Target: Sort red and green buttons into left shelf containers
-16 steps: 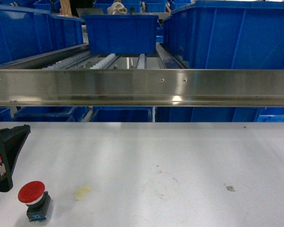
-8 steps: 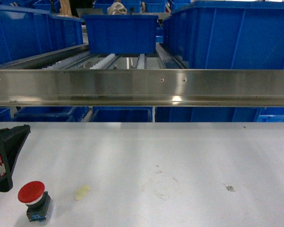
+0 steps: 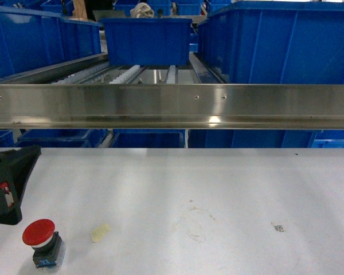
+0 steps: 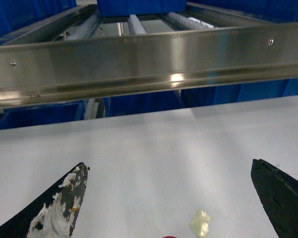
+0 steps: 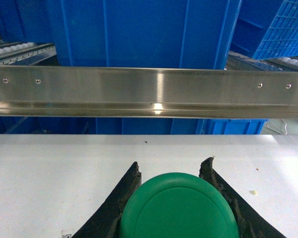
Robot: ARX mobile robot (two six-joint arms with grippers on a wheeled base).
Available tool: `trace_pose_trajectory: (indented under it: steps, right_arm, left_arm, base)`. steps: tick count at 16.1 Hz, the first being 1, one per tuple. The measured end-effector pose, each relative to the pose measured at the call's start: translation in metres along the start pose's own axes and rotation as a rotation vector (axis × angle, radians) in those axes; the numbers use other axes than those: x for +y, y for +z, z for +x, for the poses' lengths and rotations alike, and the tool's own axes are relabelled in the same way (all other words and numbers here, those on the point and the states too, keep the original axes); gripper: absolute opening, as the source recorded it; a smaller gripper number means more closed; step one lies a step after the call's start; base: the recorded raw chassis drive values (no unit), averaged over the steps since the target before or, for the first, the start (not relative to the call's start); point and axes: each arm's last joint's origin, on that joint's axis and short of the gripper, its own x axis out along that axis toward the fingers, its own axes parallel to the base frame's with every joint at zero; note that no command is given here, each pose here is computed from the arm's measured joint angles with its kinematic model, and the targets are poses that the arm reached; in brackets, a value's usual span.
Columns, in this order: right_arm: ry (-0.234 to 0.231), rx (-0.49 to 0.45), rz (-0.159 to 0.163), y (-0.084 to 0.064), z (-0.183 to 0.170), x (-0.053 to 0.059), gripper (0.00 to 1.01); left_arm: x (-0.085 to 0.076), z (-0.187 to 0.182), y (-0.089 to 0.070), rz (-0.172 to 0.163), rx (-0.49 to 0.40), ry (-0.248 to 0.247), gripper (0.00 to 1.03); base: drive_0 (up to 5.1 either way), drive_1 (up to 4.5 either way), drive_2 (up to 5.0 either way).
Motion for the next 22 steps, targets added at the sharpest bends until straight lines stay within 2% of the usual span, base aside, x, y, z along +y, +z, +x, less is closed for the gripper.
trace_pose_trajectory:
  steps: [2, 5, 6, 8, 12, 19, 22]
  right_arm:
    - [-0.001, 0.000, 0.000, 0.000, 0.000, 0.000, 0.31]
    - [-0.001, 0.000, 0.000, 0.000, 0.000, 0.000, 0.31]
    - [-0.001, 0.000, 0.000, 0.000, 0.000, 0.000, 0.31]
    - [-0.001, 0.000, 0.000, 0.000, 0.000, 0.000, 0.31]
    - [-0.001, 0.000, 0.000, 0.000, 0.000, 0.000, 0.31]
    - [-0.001, 0.000, 0.000, 0.000, 0.000, 0.000, 0.31]
    - [-0.001, 0.000, 0.000, 0.000, 0.000, 0.000, 0.31]
  left_arm:
    - [0.001, 0.018, -0.018, 0.016, 0.048, -0.008, 0.98]
    - [0.002, 0.040, -0.044, 0.062, 0.096, -0.002, 0.98]
    - [0.003, 0.045, -0.057, 0.087, 0.132, 0.009, 0.98]
    - [0.001, 0.047, -0.076, 0.113, 0.220, 0.010, 0.98]
    - [-0.002, 0.052, -0.096, 0.132, 0.296, 0.003, 0.98]
    - [-0.005, 0.067, -0.105, 0.185, 0.307, -0.012, 0.98]
    - [-0.007, 0.070, -0.104, 0.189, 0.301, -0.017, 0.98]
  base:
    - [0.0, 0.00, 0.0]
    - [0.0, 0.00, 0.0]
    - [0.0, 0.00, 0.0]
    - [0.0, 0.00, 0.0]
    - [0.0, 0.00, 0.0]
    - [0.0, 0.00, 0.0]
    - [0.0, 0.00, 0.0]
